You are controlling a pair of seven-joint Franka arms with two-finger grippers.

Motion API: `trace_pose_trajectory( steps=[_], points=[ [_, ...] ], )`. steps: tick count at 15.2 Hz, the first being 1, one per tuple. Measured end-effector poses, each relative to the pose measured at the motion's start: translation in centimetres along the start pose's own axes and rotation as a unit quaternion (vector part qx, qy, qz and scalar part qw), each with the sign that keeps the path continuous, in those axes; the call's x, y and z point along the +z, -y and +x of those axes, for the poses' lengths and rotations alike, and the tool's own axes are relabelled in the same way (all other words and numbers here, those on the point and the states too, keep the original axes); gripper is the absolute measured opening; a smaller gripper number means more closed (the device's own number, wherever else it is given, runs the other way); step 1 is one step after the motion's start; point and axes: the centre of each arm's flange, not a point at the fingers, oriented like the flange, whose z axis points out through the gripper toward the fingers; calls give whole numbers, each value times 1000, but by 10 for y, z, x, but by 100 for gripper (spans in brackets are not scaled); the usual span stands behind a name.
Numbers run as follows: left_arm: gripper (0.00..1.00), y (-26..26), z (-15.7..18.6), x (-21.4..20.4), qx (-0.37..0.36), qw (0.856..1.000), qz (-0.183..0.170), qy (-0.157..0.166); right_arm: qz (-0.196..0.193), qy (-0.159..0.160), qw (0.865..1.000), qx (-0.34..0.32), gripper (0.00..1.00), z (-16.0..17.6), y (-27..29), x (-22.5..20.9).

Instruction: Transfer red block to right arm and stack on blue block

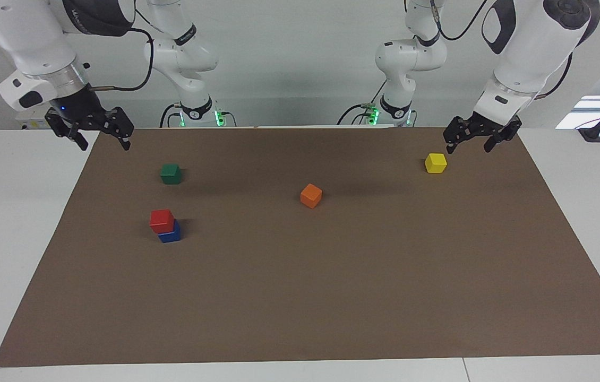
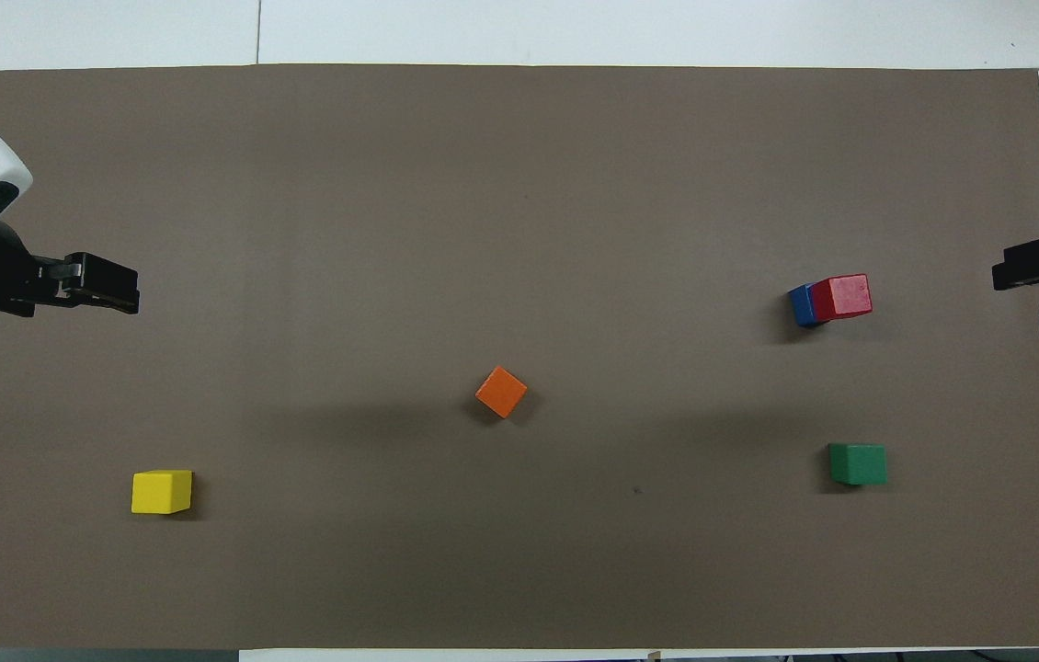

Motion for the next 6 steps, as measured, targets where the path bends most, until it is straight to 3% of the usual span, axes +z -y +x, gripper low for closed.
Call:
trace_pose_trajectory(
  steps=[6],
  points=[
    [100, 0, 0, 0, 0, 1000, 0, 0, 0, 5, 1000, 0, 100, -1, 1, 2]
  ],
)
